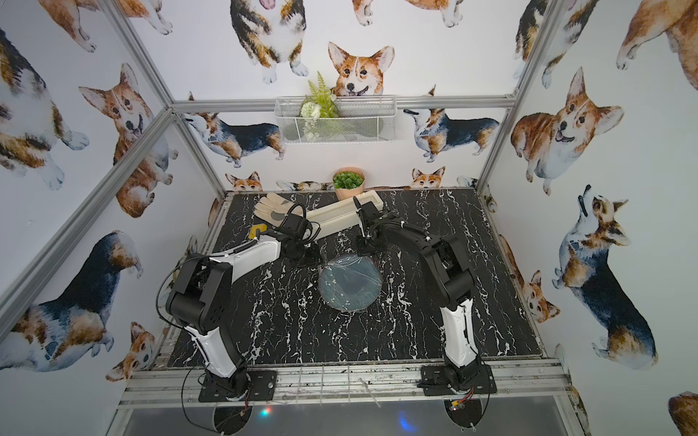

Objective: Wrap the plate with plastic wrap
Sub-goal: Cover the plate with plastic wrap.

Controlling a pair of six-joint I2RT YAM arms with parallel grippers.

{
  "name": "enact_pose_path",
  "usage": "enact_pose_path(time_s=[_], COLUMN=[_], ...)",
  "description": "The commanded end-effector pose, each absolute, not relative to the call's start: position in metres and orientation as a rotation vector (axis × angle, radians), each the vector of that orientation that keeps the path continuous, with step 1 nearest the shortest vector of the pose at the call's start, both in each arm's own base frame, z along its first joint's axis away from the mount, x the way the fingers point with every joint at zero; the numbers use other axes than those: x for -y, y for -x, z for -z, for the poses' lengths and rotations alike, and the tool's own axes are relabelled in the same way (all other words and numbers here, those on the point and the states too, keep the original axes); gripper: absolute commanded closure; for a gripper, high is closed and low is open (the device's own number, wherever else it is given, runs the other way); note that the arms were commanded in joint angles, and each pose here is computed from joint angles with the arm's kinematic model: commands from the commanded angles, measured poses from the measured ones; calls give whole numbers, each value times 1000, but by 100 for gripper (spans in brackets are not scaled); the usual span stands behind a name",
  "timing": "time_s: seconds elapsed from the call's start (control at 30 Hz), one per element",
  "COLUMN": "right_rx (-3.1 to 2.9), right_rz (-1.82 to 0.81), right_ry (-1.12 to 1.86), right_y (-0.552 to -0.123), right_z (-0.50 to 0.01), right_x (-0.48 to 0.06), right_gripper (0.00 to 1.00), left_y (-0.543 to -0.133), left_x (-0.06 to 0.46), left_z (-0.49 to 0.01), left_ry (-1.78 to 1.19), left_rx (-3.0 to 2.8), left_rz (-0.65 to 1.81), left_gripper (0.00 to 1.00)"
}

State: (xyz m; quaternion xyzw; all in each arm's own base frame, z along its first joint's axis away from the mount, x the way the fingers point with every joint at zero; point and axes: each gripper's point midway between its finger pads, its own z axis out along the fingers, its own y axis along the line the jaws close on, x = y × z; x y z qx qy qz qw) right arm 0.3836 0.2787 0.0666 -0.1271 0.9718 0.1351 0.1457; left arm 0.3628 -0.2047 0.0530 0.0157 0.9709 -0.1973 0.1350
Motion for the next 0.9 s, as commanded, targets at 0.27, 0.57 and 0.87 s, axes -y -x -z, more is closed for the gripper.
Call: enact_pose_path(time_s=[0.27, 0.57, 0.87], right_rx=[-2694, -2639, -2632], right_rz=[-377, -352, -336], right_ry=[322, 260, 173], right_y=[-390, -398, -404], right_z=[-104, -118, -114], right_x=[-272, -259, -241], right_gripper=[100, 100, 100], left_y=[-372, -380, -384], left_x=[215, 213, 209], left_z=[-64, -79, -77], left_ry=[-34, -23, -9], left_rx=[-2753, -2695, -2686], left_rz=[615, 593, 557], left_gripper=[80, 89, 91])
